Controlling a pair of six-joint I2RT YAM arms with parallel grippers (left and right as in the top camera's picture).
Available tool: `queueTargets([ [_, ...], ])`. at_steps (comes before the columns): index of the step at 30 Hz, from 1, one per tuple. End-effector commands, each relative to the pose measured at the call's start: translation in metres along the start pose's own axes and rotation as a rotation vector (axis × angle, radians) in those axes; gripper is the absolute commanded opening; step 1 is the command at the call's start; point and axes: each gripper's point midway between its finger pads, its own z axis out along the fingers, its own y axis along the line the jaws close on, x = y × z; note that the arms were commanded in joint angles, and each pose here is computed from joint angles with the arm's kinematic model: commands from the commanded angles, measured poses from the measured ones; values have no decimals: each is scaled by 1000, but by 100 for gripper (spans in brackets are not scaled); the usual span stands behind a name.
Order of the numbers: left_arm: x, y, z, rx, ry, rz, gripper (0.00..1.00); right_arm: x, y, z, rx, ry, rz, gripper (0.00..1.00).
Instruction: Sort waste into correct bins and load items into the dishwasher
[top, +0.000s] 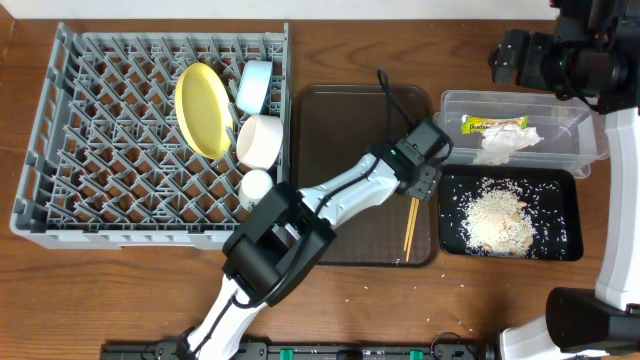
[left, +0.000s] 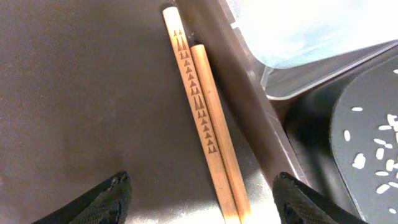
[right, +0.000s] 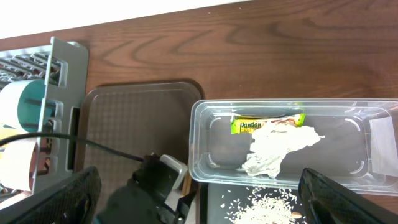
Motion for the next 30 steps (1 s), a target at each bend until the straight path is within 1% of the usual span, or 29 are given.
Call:
queueTargets([
  [1,3,-1,3,-120,-35,66,74,2,3,2,-5,7,5,99],
  [5,-3,4,1,-241,-97,97,74,2,3,2,-5,7,5,99],
  [8,-3,5,1,-260,-105,101,74,2,3,2,-5,7,5,99],
  [18,-6,36,3,-285,-97,-67,75,2,3,2,-5,7,5,99],
  [25,-2,33,15,-282,-94,-59,75,2,3,2,-5,7,5,99],
  [30,4,18,18,-268,-80,61,75,2,3,2,-5,7,5,99],
])
